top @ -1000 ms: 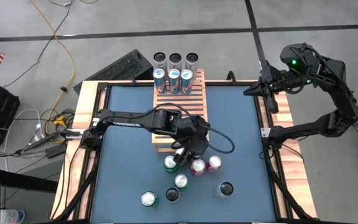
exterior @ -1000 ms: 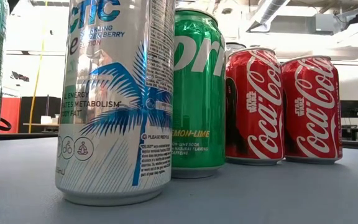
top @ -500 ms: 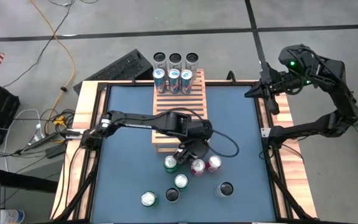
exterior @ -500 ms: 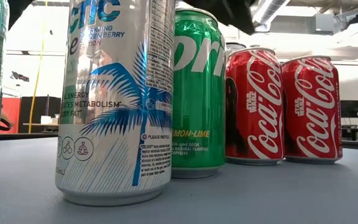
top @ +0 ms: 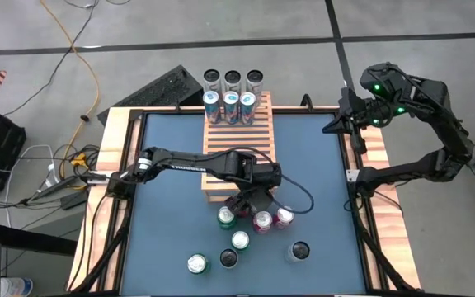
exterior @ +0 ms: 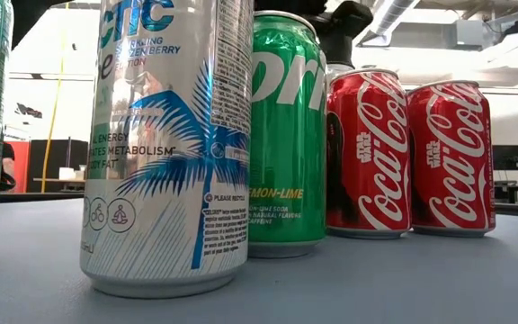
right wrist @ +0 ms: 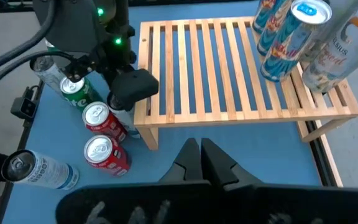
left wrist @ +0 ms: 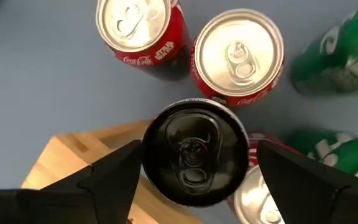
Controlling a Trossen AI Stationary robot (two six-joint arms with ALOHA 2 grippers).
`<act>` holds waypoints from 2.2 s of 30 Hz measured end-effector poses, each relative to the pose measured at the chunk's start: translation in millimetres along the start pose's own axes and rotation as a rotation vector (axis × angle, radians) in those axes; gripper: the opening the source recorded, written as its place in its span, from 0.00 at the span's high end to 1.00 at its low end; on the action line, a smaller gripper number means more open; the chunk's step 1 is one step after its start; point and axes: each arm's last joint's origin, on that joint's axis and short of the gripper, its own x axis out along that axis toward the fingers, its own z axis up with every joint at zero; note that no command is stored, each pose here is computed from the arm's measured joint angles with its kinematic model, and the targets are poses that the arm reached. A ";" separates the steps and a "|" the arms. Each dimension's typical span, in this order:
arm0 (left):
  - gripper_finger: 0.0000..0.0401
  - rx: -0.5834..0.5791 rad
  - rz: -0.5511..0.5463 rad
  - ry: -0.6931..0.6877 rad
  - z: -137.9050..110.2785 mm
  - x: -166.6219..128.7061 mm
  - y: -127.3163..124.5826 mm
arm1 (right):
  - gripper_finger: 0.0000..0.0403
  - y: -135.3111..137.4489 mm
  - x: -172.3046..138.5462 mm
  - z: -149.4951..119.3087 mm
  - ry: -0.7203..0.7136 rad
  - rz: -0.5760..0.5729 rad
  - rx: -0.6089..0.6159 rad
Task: Place canned beverage on shelf
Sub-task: Put the top center white blue soda can on the shelf
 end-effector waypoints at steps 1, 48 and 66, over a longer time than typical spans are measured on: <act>0.24 0.023 0.006 0.007 -0.2 1.1 0.3 | 1.00 -0.4 1.4 -0.3 0.003 0.001 0.001; 0.39 0.029 0.187 -0.043 29.8 -52.9 -5.0 | 1.00 -0.6 2.6 -0.9 0.009 0.006 -0.014; 0.39 -0.041 0.312 -0.088 37.8 -110.7 -20.3 | 1.00 -1.8 2.4 0.6 -0.007 -0.004 -0.044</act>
